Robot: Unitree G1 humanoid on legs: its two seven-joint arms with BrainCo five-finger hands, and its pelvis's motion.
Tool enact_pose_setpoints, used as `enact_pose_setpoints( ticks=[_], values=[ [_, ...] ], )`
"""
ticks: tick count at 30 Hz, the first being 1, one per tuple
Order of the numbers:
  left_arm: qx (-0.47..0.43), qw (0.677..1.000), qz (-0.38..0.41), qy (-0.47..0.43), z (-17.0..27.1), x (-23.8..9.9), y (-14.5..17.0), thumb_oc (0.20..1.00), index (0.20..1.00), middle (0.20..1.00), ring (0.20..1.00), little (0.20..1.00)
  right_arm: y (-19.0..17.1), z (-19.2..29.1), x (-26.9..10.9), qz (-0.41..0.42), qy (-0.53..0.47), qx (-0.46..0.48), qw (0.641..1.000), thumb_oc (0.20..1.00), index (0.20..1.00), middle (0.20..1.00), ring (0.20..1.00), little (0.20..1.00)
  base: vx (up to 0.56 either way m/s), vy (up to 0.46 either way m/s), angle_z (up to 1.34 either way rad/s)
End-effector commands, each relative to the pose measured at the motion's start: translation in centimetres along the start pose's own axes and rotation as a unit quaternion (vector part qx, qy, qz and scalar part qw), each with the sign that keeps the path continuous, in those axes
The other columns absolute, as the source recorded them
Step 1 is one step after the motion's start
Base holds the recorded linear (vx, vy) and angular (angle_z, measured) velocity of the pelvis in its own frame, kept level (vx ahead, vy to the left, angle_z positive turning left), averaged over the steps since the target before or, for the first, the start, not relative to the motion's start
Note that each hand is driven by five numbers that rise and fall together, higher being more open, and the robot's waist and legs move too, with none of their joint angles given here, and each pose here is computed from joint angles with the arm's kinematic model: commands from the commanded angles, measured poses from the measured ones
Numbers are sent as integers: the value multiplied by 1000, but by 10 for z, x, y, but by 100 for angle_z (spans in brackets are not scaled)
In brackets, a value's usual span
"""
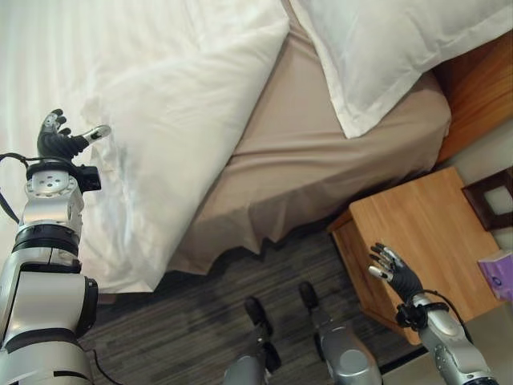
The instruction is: Making the bed.
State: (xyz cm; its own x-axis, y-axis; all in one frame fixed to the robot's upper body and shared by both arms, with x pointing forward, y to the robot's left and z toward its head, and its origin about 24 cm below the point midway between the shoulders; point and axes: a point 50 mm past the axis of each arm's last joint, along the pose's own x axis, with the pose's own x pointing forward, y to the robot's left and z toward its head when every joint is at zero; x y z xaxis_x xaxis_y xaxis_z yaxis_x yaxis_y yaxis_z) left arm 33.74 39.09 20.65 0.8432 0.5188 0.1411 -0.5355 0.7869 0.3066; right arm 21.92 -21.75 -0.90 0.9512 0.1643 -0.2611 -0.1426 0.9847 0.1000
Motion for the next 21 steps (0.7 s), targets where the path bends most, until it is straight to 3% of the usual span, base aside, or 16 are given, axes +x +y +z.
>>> enact_pose_setpoints(
  ticks=[1, 8, 10, 11, 14, 15, 17, 18, 21],
  values=[
    [-4, 999, 19, -45, 26, 5, 14, 1000, 1000, 1000, 1000, 1000, 1, 21, -3, 22, -51, -7, 998, 1000, 1000, 1000, 1000, 1000, 0, 21, -6],
    [6, 998, -9, -59, 41, 9, -3, 1000, 1000, 1000, 1000, 1000, -6, 24, -3, 1, -59, -9, 998, 1000, 1000, 1000, 1000, 1000, 8, 17, -7],
    [16, 998, -24, -64, 44, 9, -13, 520, 520, 520, 520, 520, -4, 26, -1, 2, -62, -10, 998, 1000, 1000, 1000, 1000, 1000, 25, 26, -19],
    [10, 997, -32, -71, 47, 9, -18, 454, 454, 454, 454, 454, -4, 27, 0, 2, -65, -9, 998, 1000, 1000, 1000, 1000, 1000, 24, 20, -11],
    [7, 995, -53, -87, 55, 9, -35, 373, 373, 373, 373, 373, 0, 27, 1, 9, -65, -10, 998, 1000, 1000, 1000, 1000, 1000, 25, 22, -7],
    [4, 993, -64, -97, 60, 8, -44, 225, 225, 225, 225, 225, 1, 26, 1, 11, -62, -12, 998, 1000, 1000, 1000, 1000, 1000, 17, 26, -7],
    [1, 991, -77, -110, 65, 6, -52, 200, 200, 200, 200, 200, 2, 26, 1, 12, -63, -12, 998, 1000, 1000, 1000, 1000, 1000, 31, 17, -5],
    [-19, 981, -115, -155, 84, 0, -79, 200, 200, 200, 200, 200, 3, 24, 2, 13, -60, -17, 998, 1000, 1000, 1000, 1000, 1000, 40, 18, -5],
    [-49, 970, -140, -190, 103, -8, -101, 200, 200, 200, 200, 200, 4, 23, 3, 13, -58, -18, 998, 1000, 1000, 1000, 1000, 1000, 16, 7, 2]
  ],
)
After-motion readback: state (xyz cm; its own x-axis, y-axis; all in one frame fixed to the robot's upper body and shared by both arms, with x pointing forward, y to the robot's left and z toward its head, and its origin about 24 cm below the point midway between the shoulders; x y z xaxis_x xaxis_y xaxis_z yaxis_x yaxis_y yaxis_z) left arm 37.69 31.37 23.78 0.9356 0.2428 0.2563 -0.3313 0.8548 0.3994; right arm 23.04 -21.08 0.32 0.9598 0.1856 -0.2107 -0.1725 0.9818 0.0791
